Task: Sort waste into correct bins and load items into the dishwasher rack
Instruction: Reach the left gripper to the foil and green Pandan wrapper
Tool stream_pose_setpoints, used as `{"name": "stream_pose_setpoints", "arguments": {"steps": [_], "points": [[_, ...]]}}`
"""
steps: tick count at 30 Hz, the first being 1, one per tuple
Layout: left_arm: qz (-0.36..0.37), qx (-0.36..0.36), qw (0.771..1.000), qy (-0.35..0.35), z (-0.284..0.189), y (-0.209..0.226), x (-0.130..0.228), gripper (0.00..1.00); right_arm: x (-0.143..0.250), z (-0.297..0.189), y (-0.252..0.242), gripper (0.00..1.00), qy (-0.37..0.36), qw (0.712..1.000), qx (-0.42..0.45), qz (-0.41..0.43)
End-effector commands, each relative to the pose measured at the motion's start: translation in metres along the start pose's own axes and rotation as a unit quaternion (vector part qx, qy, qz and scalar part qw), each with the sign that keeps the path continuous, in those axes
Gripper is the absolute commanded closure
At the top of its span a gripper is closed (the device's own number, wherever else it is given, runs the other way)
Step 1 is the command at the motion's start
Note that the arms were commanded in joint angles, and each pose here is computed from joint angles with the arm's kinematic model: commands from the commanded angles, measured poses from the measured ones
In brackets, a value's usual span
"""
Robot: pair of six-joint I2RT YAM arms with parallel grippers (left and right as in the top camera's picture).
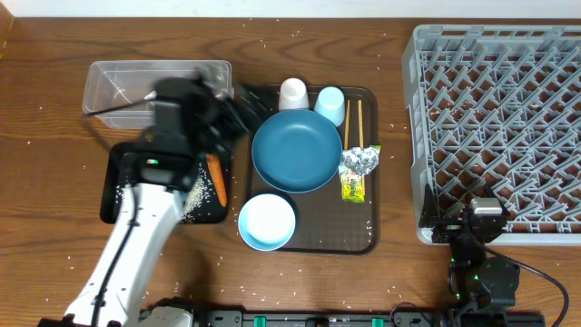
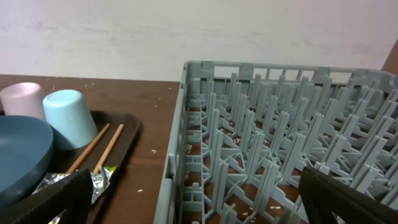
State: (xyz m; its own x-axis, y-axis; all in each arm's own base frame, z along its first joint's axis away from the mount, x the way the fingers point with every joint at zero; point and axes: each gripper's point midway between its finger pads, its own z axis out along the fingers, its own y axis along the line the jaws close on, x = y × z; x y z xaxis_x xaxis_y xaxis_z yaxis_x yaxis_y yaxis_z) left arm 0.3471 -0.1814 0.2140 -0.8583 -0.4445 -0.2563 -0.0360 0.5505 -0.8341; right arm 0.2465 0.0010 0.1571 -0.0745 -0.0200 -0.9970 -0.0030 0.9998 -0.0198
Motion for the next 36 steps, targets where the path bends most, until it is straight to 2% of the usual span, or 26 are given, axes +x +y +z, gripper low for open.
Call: {"name": "stream_pose_setpoints", "arguments": {"steps": [1, 3, 5, 7, 12, 15, 21, 26, 28, 36], "points": [[0.044, 0.003, 0.994, 0.1, 0.021, -0.02, 0.069, 0.02, 0.001, 0.0, 0.001, 0.01, 0.0, 1.0, -0.001, -0.004], [0.051, -0.065, 0.992, 0.1, 0.032, -0.008, 0.098, 0.02, 0.001, 0.0, 0.001, 0.01, 0.0, 1.0, -0.001, -0.004], [0.088, -0.1, 0.987, 0.09, 0.04, -0.008, 0.119, 0.02, 0.001, 0.0, 0.001, 0.01, 0.0, 1.0, -0.001, -0.004], [0.121, -0.098, 0.984, 0.086, 0.045, -0.019, 0.136, 0.02, 0.001, 0.0, 0.001, 0.01, 0.0, 1.0, -0.001, -0.004], [0.169, -0.041, 0.981, 0.091, 0.056, -0.055, 0.168, 0.02, 0.001, 0.0, 0.001, 0.01, 0.0, 1.0, -0.001, -0.004], [0.177, -0.065, 0.979, 0.075, 0.064, -0.048, 0.173, 0.02, 0.0, 0.0, 0.001, 0.01, 0.0, 1.0, -0.001, -0.004], [0.097, -0.156, 0.981, 0.064, 0.094, -0.002, 0.185, 0.02, 0.0, 0.0, 0.001, 0.01, 0.0, 1.0, -0.001, -0.004], [-0.005, -0.233, 0.972, 0.009, 0.116, 0.043, 0.181, 0.01, 0.0, 0.0, 0.001, 0.01, 0.0, 1.0, -0.001, -0.004], [-0.028, -0.242, 0.97, 0.004, 0.125, 0.052, 0.183, 0.02, 0.0, 0.0, 0.001, 0.01, 0.0, 1.0, -0.001, -0.004], [-0.031, -0.236, 0.971, 0.0, 0.153, 0.066, 0.187, 0.01, 0.001, 0.0, 0.001, 0.01, 0.0, 1.0, -0.001, -0.004]]}}
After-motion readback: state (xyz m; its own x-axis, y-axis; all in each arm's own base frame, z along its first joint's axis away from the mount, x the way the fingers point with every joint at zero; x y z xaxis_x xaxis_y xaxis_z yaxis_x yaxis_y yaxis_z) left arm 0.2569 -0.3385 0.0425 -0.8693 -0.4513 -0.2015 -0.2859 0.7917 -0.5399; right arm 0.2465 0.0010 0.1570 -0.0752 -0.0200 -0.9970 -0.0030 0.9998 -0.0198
